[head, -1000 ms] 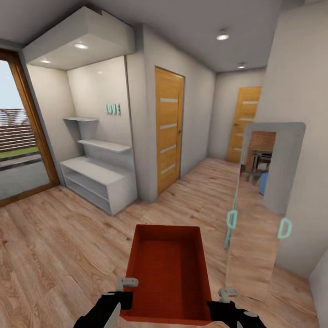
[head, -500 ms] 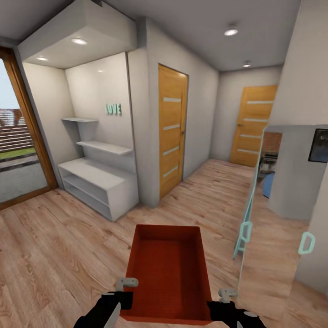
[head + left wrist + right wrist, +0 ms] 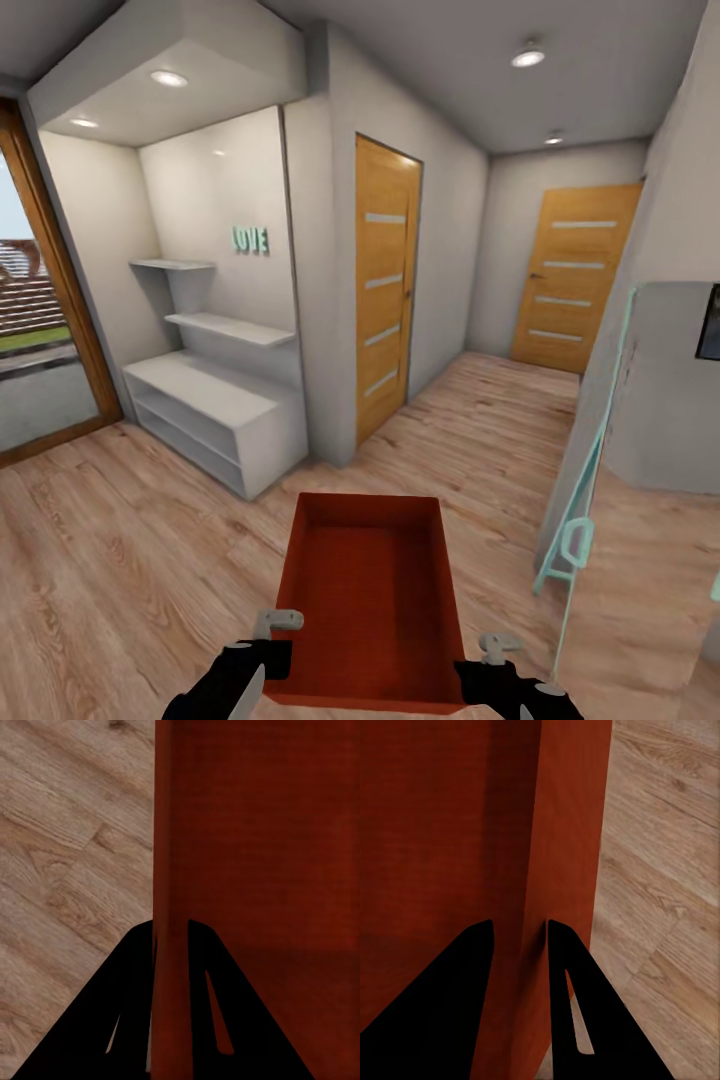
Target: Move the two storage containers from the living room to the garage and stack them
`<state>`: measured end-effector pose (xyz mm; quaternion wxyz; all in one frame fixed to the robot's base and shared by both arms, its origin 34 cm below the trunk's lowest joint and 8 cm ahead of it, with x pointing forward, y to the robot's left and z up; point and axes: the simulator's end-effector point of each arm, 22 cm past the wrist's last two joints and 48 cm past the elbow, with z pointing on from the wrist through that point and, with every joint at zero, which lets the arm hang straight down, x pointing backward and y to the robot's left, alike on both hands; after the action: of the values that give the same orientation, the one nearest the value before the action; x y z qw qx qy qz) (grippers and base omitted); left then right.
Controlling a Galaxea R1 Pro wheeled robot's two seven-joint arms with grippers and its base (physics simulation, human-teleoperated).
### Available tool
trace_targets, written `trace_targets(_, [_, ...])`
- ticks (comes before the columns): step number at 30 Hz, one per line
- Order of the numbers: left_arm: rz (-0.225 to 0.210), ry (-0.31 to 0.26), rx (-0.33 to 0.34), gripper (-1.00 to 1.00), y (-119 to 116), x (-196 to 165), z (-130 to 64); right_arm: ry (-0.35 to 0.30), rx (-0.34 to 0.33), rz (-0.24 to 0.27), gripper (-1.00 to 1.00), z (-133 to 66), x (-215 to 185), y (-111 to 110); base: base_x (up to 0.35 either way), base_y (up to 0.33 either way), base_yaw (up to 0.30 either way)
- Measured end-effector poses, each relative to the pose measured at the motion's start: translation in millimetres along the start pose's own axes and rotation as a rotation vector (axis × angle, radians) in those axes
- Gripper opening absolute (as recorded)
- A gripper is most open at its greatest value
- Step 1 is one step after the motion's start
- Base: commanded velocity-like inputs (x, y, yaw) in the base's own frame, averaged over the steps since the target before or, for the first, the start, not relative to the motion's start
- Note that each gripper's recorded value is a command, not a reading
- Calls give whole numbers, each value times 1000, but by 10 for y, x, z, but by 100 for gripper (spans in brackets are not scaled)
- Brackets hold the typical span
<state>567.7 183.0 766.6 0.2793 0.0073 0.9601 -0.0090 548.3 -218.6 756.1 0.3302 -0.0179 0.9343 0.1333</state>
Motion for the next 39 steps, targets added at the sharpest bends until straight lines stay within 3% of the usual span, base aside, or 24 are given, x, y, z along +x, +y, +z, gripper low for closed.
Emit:
trace_targets(29, [0, 0, 0, -100, -1, -2, 0, 0, 0, 0, -100, 0, -1, -1, 309, 172, -262])
trace_targets(39, [0, 0, 0, -100, -2, -2, 0, 0, 0, 0, -100, 0, -2, -2, 298, 186, -32])
